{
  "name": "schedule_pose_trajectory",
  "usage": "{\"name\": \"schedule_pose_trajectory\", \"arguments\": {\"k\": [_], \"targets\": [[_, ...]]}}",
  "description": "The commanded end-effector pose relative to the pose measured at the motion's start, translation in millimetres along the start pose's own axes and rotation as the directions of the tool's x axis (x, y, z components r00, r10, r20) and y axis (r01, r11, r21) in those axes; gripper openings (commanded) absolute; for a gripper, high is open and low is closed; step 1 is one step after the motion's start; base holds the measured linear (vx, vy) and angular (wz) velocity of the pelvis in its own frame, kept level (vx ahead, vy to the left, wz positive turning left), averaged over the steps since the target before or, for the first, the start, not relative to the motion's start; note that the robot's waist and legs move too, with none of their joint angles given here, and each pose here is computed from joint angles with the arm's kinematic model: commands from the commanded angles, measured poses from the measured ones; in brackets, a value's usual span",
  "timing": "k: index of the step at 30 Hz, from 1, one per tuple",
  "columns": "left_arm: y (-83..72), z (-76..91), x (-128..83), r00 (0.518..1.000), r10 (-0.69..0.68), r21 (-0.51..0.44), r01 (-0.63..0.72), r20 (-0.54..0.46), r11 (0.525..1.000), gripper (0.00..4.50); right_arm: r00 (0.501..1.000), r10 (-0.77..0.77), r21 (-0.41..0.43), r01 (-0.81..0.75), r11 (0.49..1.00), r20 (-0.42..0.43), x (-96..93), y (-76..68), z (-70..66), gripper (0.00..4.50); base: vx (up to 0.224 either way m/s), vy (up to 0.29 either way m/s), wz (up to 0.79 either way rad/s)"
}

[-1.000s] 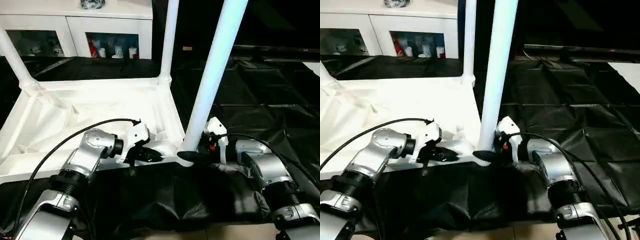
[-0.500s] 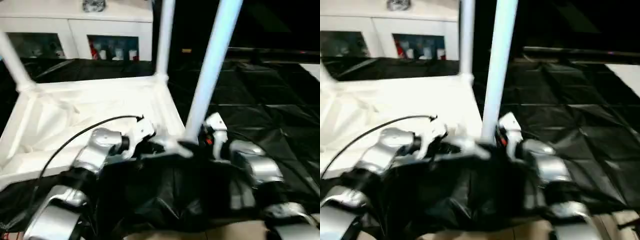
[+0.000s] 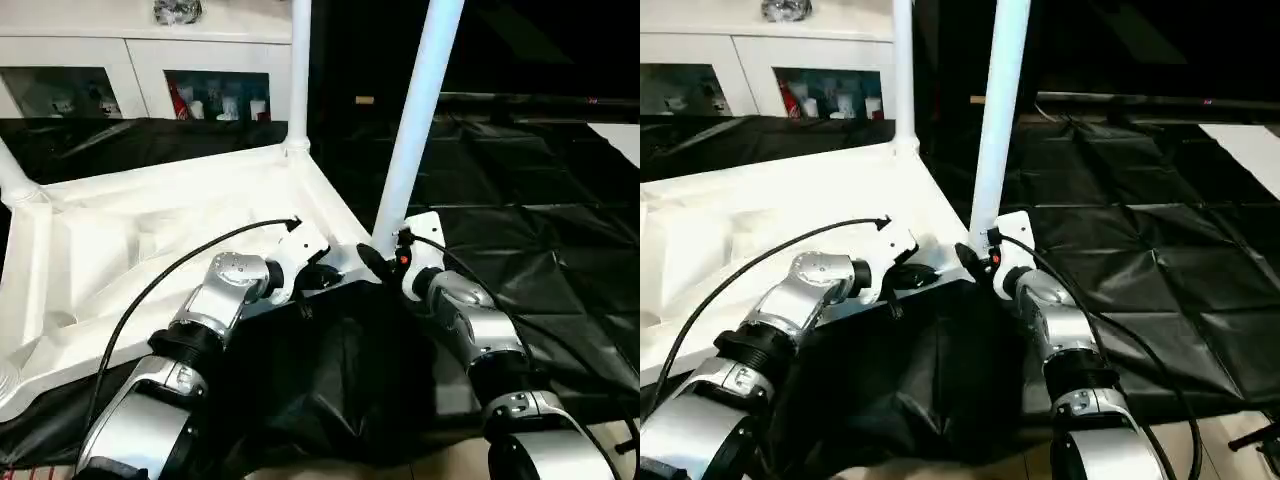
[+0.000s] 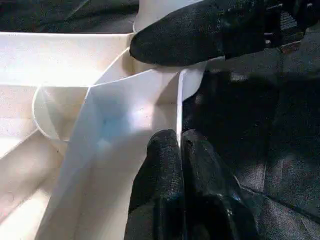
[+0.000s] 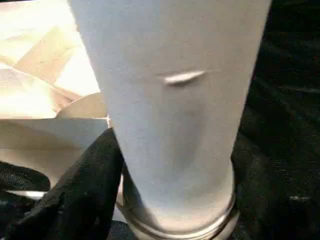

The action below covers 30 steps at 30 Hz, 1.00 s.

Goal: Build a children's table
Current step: Rotate leg to tighten

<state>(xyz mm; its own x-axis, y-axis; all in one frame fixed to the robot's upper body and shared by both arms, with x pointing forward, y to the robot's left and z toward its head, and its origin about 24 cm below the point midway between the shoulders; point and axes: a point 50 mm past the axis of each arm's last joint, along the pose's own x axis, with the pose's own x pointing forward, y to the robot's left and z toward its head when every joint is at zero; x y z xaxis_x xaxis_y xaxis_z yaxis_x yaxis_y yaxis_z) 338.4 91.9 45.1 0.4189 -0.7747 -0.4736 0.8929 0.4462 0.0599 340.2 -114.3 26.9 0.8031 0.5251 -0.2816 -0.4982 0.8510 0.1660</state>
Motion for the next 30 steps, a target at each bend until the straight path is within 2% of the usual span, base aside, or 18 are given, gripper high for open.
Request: {"name": "schedule_pose_trajectory", "arguments": {"k": [1,2,5,8,15,19,20,23,24,26,30], "targets": [[-12.7,20.3,11.9,0.994,-0.074,0.047,0.070,0.085,0.996,0.00,0.962,0.263,-0.015,-0.264,0.964,-0.073,13.0,44.2,-10.7,3.63,0.000,0.000,0.00],[-12.3,18.6,9.8,0.993,-0.085,0.049,0.081,0.081,0.995,0.00,0.957,0.280,-0.026,-0.283,0.959,-0.082,10.3,41.3,-10.4,3.77,0.000,0.000,0.00],[-11.6,16.0,6.5,0.992,-0.100,0.055,0.096,0.077,0.994,0.00,0.944,0.315,-0.043,-0.320,0.946,-0.096,5.6,36.9,-10.4,3.77,0.000,0.000,0.00],[-11.1,9.0,-4.1,0.985,-0.161,0.072,0.156,0.068,0.985,0.00,0.900,0.415,-0.087,-0.428,0.900,-0.135,-10.2,22.8,-10.3,3.77,0.000,0.000,0.00],[-15.1,3.9,-14.8,0.964,-0.258,0.106,0.250,0.062,0.962,0.00,0.834,0.519,-0.108,-0.543,0.833,-0.189,-29.6,8.7,-8.7,3.77,0.000,0.000,0.00],[-17.9,-1.1,-20.9,0.950,-0.310,0.115,0.304,0.041,0.946,0.00,0.795,0.564,-0.110,-0.596,0.796,-0.222,-37.5,6.3,-10.4,3.77,0.000,0.000,0.00],[-19.0,-5.7,-26.3,0.941,-0.339,0.118,0.334,0.021,0.935,0.00,0.771,0.585,-0.103,-0.622,0.776,-0.252,-41.8,5.2,-13.5,3.77,0.000,0.000,0.00],[-19.2,-10.6,-32.2,0.933,-0.361,0.116,0.359,-0.004,0.926,0.00,0.750,0.602,-0.097,-0.644,0.759,-0.274,-45.4,5.2,-16.3,3.77,0.000,0.000,0.00],[-19.5,-11.9,-33.6,0.930,-0.368,0.115,0.366,-0.010,0.923,0.00,0.748,0.604,-0.094,-0.646,0.757,-0.276,-45.9,5.2,-16.9,3.77,0.000,0.000,0.00],[-20.1,-13.1,-35.1,0.927,-0.375,0.114,0.374,-0.015,0.920,0.00,0.741,0.612,-0.086,-0.653,0.752,-0.277,-46.9,5.7,-17.2,3.47,0.000,0.000,0.00],[-21.0,-14.2,-36.3,0.924,-0.382,0.110,0.381,-0.017,0.918,0.00,0.735,0.618,-0.081,-0.659,0.748,-0.278,-47.5,6.9,-17.7,3.34,0.000,0.000,0.00]]}}
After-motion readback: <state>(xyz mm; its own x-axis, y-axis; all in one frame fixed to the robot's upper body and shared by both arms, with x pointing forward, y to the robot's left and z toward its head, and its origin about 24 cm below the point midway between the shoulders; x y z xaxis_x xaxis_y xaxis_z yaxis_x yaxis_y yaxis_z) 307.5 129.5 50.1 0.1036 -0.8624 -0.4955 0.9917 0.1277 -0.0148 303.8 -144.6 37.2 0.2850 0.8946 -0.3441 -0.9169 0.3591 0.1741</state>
